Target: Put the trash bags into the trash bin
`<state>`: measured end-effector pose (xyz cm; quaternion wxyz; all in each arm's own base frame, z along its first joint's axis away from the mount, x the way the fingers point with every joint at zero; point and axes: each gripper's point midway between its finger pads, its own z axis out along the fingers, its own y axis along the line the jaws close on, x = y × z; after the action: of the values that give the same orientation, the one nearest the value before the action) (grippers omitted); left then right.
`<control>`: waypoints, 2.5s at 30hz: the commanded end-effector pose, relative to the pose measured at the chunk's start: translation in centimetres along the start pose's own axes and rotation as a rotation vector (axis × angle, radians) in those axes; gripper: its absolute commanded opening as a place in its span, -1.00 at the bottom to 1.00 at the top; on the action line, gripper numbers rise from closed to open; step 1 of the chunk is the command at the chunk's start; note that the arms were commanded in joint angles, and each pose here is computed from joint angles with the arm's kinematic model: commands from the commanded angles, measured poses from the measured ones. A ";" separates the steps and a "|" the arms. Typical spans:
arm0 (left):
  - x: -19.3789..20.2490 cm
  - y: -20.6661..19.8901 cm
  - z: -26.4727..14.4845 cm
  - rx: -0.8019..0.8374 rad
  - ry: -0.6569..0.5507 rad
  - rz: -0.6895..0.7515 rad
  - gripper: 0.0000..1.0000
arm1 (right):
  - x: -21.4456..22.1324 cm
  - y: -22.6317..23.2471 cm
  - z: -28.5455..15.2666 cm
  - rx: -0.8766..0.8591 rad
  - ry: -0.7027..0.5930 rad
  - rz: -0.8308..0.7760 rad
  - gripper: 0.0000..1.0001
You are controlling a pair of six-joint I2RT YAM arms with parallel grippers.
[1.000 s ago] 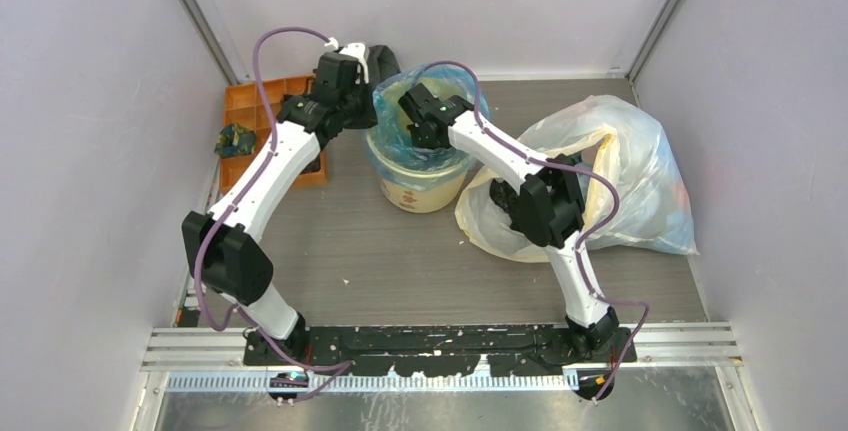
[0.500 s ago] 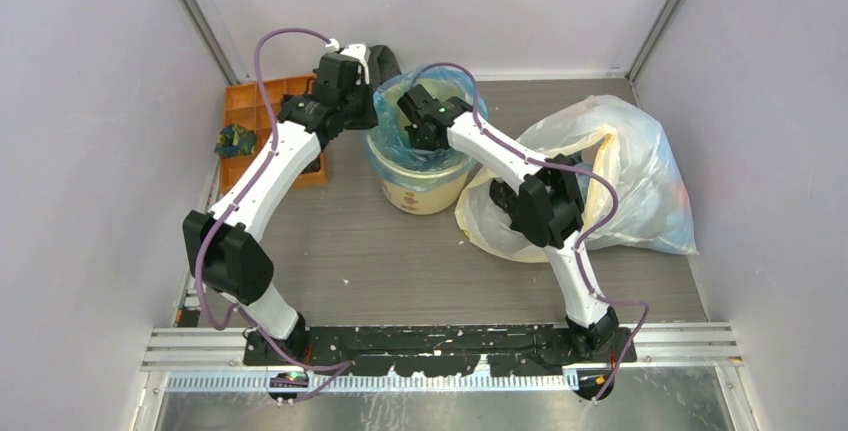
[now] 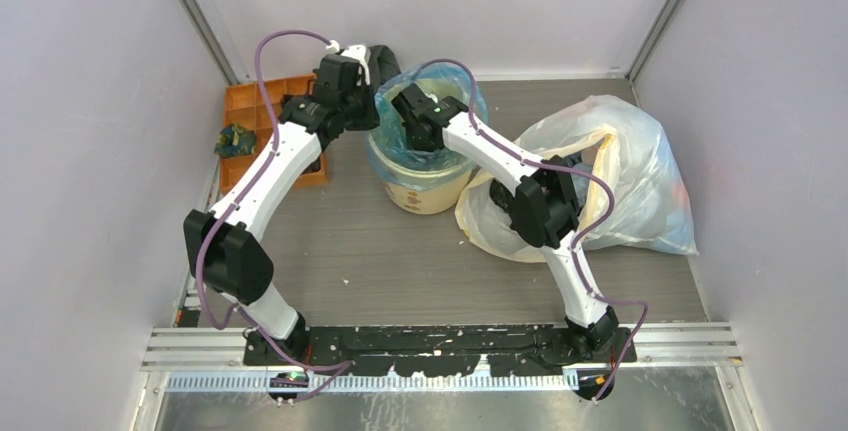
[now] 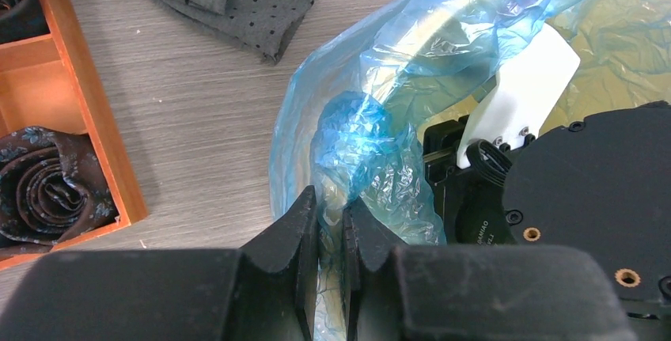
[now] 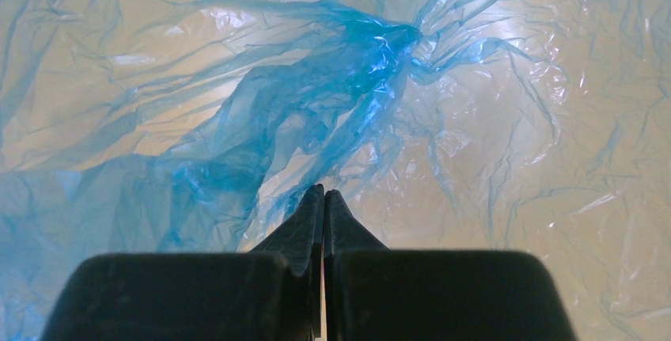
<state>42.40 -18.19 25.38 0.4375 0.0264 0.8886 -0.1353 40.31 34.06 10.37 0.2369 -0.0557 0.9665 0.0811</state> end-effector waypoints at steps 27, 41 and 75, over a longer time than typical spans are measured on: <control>-1.9 0.3 0.3 -0.020 -0.054 -0.029 -0.99 | -1.1 2.8 -5.7 -0.149 -0.064 0.008 -0.99; -2.5 -0.1 -0.1 -0.003 -0.067 -0.028 -0.99 | -2.4 3.7 -9.2 -0.174 -0.134 -0.023 -0.99; -2.5 -0.6 -0.7 0.033 -0.075 -0.017 -0.99 | -2.7 3.0 -8.5 -0.072 -0.239 -0.077 -0.99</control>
<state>42.99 -17.68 24.50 0.4317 0.0179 0.8933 -0.1234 38.05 35.46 16.35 0.2974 -0.0784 0.9441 0.1187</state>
